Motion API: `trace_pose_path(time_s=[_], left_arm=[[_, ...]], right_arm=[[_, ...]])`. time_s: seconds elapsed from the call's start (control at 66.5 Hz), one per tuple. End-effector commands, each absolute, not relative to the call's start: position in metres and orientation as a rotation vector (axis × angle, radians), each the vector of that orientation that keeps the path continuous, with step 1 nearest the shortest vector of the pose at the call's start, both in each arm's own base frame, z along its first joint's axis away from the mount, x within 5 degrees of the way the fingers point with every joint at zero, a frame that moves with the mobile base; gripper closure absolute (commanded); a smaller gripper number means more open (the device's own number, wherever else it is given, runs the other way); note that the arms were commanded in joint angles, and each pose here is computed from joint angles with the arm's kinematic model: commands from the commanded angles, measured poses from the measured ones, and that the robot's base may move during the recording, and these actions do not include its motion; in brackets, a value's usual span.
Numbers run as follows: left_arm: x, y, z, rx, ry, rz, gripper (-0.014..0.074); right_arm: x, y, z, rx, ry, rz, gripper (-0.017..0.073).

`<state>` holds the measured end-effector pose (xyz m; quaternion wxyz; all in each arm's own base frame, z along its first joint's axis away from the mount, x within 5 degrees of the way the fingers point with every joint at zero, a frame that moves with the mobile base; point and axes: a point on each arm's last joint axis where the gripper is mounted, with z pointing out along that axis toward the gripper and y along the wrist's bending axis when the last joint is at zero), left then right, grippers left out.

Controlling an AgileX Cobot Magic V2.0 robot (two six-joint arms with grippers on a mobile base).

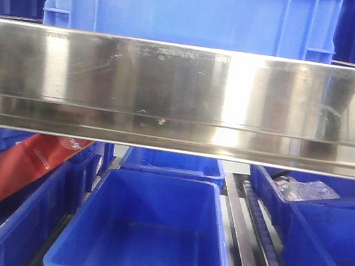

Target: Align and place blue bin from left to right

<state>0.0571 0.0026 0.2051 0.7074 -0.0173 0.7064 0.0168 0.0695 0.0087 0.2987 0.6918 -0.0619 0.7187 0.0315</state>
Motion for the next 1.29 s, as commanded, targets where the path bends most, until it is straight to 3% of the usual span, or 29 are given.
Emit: trace_pose_path(time_s=[0.0, 0.572, 0.722, 0.903, 1.279], left_arm=[[0.056, 0.003, 0.208, -0.042, 1.544, 0.036, 0.0704], [0.056, 0.003, 0.208, -0.042, 1.544, 0.036, 0.0704], [0.056, 0.003, 0.208, -0.042, 1.544, 0.036, 0.0704], [0.056, 0.003, 0.208, -0.042, 1.544, 0.036, 0.0704], [0.056, 0.003, 0.208, -0.042, 1.544, 0.036, 0.0704]], right_arm=[[0.069, 0.008, 0.301, -0.139, 1.578, 0.058, 0.0627], [0.069, 0.008, 0.299, -0.133, 1.587, 0.051, 0.0627], [0.066, -0.001, 0.290, -0.002, 1.671, -0.008, 0.0627], [0.052, -0.008, 0.265, 0.125, 1.635, -0.097, 0.0627], [0.056, -0.008, 0.204, 0.135, 1.580, -0.097, 0.0627]])
